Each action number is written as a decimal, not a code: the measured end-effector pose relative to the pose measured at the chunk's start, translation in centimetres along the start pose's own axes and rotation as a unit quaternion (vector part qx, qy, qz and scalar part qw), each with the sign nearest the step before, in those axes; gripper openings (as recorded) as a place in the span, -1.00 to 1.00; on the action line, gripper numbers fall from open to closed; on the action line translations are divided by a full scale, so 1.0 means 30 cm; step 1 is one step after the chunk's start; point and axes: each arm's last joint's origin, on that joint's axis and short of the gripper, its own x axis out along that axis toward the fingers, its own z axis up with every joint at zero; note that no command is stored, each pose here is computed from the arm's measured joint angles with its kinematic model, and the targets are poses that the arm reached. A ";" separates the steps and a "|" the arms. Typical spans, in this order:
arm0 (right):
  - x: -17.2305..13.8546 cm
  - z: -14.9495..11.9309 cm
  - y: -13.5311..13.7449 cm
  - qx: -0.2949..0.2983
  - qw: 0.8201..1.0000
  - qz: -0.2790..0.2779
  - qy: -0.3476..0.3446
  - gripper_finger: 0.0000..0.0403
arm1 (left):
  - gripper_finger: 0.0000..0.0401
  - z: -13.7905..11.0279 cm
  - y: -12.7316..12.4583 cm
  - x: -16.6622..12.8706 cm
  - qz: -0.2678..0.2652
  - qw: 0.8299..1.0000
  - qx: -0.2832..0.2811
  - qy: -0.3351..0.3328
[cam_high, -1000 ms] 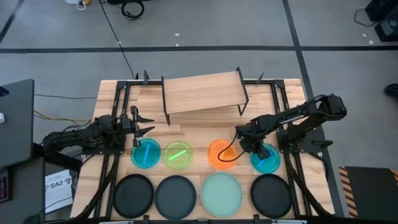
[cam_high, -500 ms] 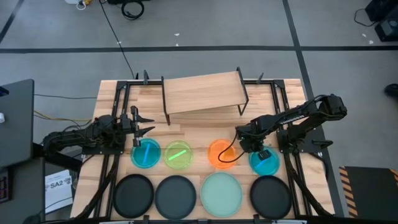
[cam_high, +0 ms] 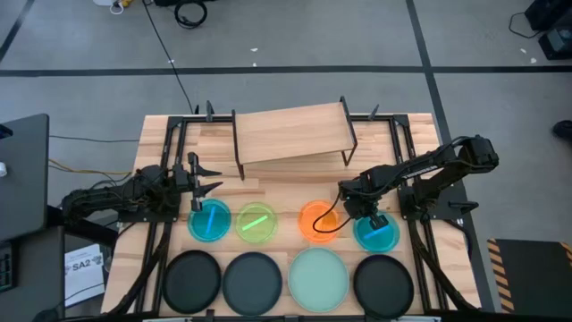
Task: Place and stack plates onto a shelf
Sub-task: Put the right light blue plate on the shelf, then put the dark green plate on the shelf
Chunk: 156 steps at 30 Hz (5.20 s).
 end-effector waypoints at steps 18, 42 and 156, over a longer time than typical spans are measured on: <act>-0.136 0.045 -0.055 0.031 0.997 -0.061 0.035 -0.96 | -0.29 0.000 0.000 0.000 0.000 1.000 0.000 0.000; -0.723 0.107 -0.222 0.117 0.974 -0.159 -0.115 -0.96 | -0.29 0.000 0.000 0.000 0.000 1.000 0.000 0.000; -0.765 -0.140 -0.748 0.359 0.867 -0.252 -0.236 0.00 | -0.29 0.000 0.000 0.000 0.000 1.000 -0.002 0.000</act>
